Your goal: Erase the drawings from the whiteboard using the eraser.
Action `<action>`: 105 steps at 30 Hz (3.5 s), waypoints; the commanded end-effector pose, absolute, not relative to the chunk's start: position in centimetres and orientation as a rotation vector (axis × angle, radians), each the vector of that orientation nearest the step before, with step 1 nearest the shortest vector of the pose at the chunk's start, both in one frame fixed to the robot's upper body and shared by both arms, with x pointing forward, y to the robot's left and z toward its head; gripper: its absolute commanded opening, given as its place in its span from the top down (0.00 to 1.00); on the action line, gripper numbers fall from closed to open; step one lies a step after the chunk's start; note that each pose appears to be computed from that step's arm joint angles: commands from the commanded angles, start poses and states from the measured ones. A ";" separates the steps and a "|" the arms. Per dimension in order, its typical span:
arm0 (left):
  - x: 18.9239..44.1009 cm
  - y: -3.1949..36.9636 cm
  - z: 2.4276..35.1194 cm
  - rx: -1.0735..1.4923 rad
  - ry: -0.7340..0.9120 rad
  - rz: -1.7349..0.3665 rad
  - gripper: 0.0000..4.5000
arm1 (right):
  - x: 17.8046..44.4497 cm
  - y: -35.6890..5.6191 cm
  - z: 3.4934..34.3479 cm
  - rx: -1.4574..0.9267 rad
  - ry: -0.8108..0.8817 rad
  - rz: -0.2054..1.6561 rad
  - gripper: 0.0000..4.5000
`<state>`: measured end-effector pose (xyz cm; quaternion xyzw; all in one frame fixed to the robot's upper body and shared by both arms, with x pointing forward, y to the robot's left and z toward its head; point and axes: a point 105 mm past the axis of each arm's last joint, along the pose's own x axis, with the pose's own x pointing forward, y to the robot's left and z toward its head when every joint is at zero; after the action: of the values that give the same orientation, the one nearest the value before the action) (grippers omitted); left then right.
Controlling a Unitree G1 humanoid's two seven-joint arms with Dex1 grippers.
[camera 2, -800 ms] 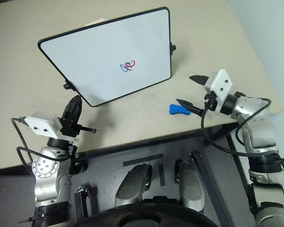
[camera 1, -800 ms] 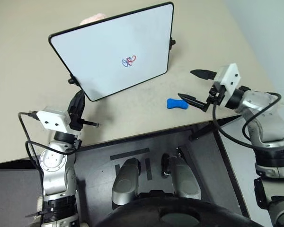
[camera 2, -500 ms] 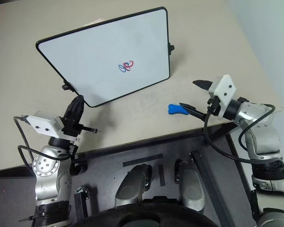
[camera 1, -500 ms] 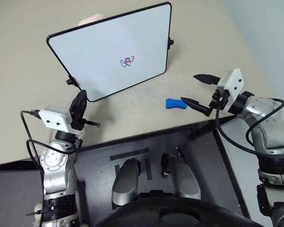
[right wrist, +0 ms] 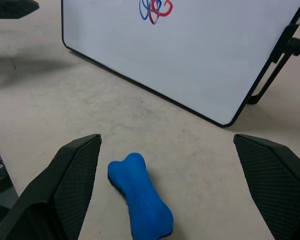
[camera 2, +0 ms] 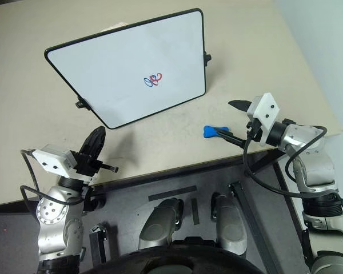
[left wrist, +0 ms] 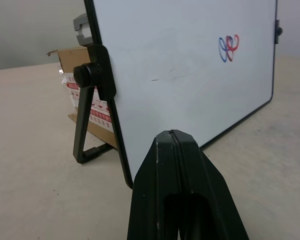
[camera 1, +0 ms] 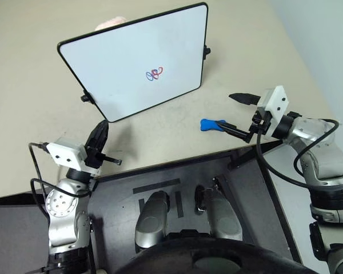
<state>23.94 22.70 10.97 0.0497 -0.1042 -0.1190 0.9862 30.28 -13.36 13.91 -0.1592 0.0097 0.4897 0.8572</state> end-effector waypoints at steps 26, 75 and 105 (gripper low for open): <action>23.0 20.1 11.1 0.078 -0.236 -0.289 1.00 | 32.0 -11.4 10.3 -0.430 0.135 1.111 0.09; 24.5 19.6 11.0 0.071 -0.270 -0.285 1.00 | 38.1 0.9 18.3 -1.207 -0.742 1.018 1.00; 25.1 19.3 11.2 0.073 -0.284 -0.295 1.00 | 37.5 4.8 15.9 -1.233 -0.811 1.024 1.00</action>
<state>25.14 19.32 10.84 0.0327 -0.1318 -0.1435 0.9803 37.81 4.16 17.02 -0.5335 -0.3625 0.4338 0.6291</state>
